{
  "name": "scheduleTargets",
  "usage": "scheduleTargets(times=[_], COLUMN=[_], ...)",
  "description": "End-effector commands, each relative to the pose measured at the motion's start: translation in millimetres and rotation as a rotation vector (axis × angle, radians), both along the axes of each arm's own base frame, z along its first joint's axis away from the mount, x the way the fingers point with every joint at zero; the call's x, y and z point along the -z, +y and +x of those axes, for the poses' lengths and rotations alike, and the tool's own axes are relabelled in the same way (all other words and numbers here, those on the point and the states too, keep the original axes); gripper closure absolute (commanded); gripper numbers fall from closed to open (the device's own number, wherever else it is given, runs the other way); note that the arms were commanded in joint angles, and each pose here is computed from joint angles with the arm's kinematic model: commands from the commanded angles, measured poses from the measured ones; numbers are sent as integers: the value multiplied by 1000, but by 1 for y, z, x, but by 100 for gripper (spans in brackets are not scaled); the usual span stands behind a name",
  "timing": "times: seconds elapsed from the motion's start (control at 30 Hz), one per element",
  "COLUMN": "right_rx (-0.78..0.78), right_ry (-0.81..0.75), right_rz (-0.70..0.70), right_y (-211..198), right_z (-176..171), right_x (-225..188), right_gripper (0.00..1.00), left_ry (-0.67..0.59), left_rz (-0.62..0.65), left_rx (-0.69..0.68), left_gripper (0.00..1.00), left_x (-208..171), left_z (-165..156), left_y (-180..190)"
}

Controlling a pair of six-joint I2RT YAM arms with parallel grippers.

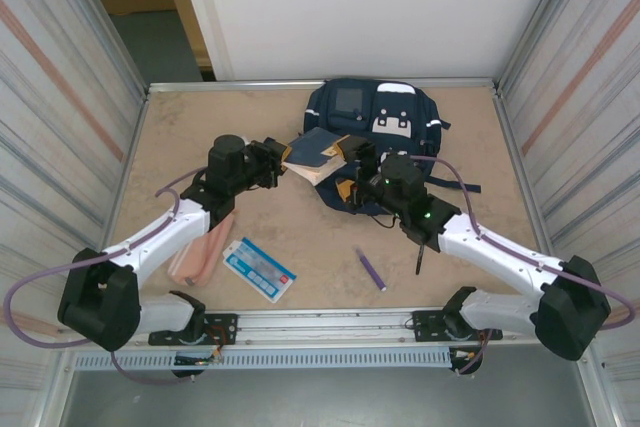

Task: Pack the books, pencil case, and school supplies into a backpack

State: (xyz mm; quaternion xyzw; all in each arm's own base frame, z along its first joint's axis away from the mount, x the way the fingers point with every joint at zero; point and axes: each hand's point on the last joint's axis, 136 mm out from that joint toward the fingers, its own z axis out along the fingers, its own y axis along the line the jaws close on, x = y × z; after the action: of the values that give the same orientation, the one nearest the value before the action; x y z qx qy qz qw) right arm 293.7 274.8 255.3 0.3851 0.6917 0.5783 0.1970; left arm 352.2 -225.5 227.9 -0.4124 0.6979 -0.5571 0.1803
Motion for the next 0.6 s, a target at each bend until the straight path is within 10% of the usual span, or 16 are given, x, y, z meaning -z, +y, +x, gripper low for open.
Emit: scheduleTargets(times=[0.0, 0.27, 0.57], right_rx=[7, -14, -4], right_ry=[69, 51, -68], right_rz=[12, 70, 88], right_y=[8, 34, 46], right_z=[2, 21, 39], right_x=[7, 6, -6], right_gripper=[1, 6, 85], left_ry=[-71, -74, -38], left_rz=[-71, -88, -110], left_rx=[-4, 18, 18], left_gripper=[100, 100, 100], left_x=[-32, -34, -20], left_z=[-1, -5, -9], left_y=[1, -5, -5])
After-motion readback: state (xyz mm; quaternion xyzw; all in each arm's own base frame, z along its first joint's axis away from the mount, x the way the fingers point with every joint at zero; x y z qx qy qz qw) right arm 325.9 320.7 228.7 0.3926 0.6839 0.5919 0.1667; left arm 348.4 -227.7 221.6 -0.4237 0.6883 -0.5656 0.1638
